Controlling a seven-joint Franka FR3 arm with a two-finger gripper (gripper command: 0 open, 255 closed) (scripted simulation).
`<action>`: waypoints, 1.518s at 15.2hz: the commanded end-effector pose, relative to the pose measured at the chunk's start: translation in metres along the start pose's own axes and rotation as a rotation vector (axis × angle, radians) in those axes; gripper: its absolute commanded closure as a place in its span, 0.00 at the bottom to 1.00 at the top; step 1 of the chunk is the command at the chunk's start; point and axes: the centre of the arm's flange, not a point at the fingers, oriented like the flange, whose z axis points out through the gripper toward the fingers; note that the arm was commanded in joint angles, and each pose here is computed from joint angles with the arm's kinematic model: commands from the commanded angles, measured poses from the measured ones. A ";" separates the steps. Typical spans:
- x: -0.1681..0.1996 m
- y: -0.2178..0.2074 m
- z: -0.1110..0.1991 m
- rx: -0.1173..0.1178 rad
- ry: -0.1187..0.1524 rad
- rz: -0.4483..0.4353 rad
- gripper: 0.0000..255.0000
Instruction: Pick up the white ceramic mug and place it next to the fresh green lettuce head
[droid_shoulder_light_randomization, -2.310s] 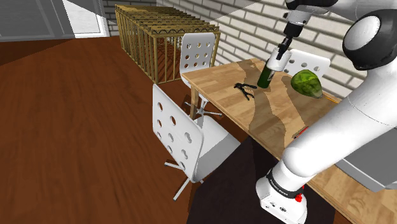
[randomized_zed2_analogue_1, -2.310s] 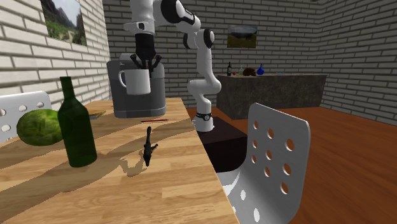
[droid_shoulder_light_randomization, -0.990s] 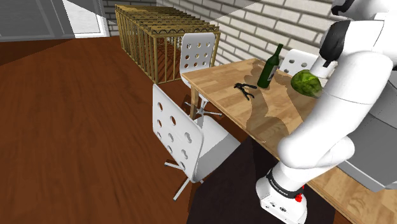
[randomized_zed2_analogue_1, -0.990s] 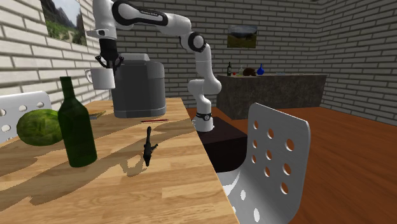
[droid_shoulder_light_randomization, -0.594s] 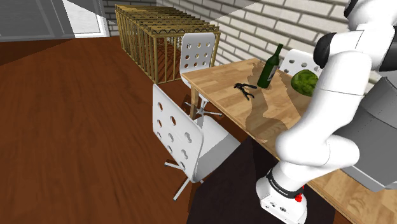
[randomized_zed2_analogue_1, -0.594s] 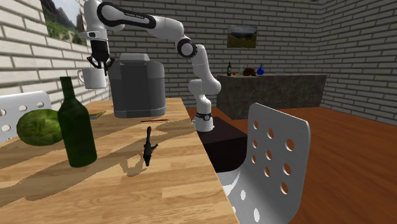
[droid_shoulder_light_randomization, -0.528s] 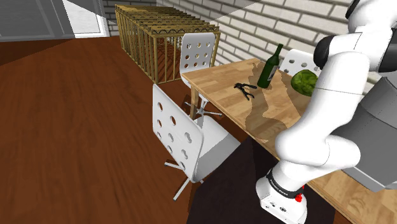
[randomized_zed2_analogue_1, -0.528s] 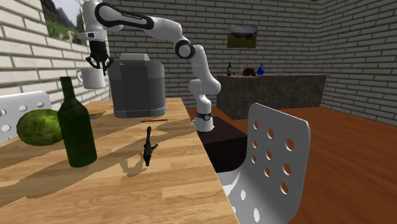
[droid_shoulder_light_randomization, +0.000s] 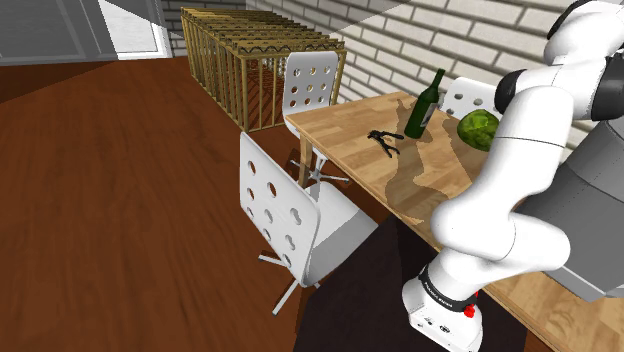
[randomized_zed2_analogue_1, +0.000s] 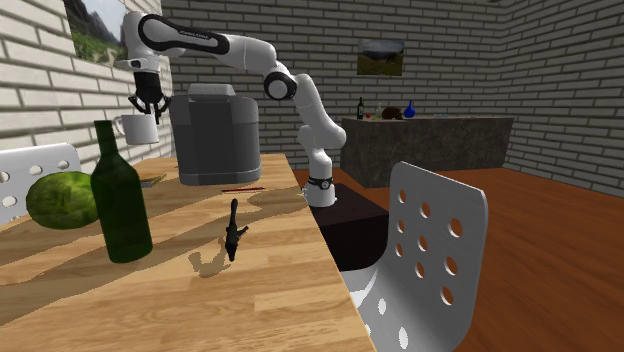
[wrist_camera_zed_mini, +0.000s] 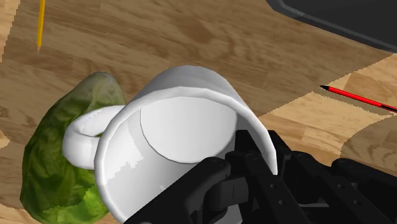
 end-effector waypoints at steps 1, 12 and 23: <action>-0.001 -0.001 0.010 -0.001 0.000 0.000 1.00; -0.002 -0.001 0.068 -0.001 0.000 0.000 1.00; -0.003 -0.001 0.126 -0.001 0.000 0.000 1.00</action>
